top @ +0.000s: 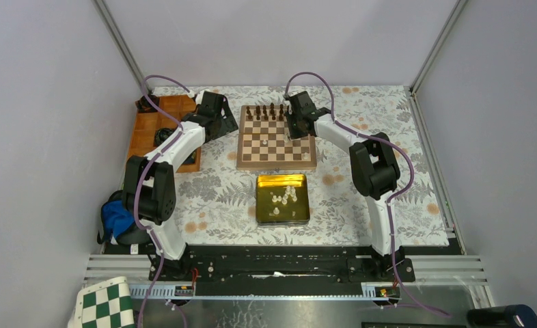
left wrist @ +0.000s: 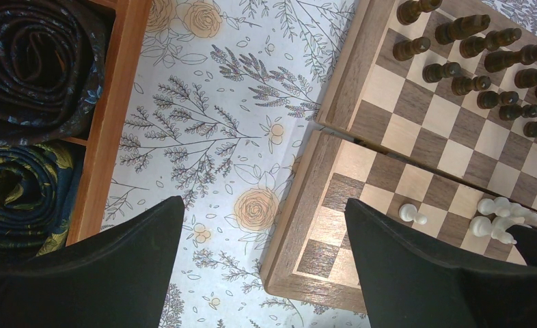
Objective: Set up the chess pieces on the board
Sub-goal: Pick up the chess piece from the chessboard, then place the chess piece on the chessboard.
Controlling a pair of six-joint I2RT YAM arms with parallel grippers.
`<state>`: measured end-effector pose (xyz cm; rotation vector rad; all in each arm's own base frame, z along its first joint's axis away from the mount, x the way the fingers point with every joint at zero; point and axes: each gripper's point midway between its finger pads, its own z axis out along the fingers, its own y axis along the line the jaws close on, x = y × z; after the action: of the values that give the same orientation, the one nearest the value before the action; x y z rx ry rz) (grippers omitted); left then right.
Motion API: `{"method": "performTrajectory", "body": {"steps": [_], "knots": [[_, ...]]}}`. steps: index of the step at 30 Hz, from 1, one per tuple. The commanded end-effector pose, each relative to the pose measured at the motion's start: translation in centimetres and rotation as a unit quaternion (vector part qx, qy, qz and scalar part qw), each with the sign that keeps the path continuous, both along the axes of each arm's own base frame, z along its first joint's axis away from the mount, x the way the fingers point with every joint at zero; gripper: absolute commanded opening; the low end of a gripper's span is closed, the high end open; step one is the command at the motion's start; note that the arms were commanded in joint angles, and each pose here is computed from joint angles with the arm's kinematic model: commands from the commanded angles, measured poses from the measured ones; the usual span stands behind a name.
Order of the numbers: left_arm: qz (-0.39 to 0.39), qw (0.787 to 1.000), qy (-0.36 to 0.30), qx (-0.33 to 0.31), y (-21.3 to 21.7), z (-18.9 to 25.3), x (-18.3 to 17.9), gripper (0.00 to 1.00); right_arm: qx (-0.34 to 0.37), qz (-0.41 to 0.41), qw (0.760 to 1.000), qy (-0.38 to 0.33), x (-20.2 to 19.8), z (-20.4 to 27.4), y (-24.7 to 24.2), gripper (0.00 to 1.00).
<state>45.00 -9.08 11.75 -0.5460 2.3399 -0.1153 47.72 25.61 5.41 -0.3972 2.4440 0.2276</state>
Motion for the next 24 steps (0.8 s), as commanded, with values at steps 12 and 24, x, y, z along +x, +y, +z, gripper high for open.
{"method": "performTrajectory", "body": {"steps": [12, 24], "knots": [[0.006, 1.000, -0.024, -0.005, -0.1, 1.2, 0.6, 0.95, -0.009, -0.001, 0.999, -0.033, -0.6, 3.0, -0.7, 0.08], [0.005, 1.000, -0.028, -0.010, -0.2, 1.6, 0.2, 0.95, -0.015, 0.012, 0.999, -0.026, -4.3, 3.8, -1.6, 0.06]]}}
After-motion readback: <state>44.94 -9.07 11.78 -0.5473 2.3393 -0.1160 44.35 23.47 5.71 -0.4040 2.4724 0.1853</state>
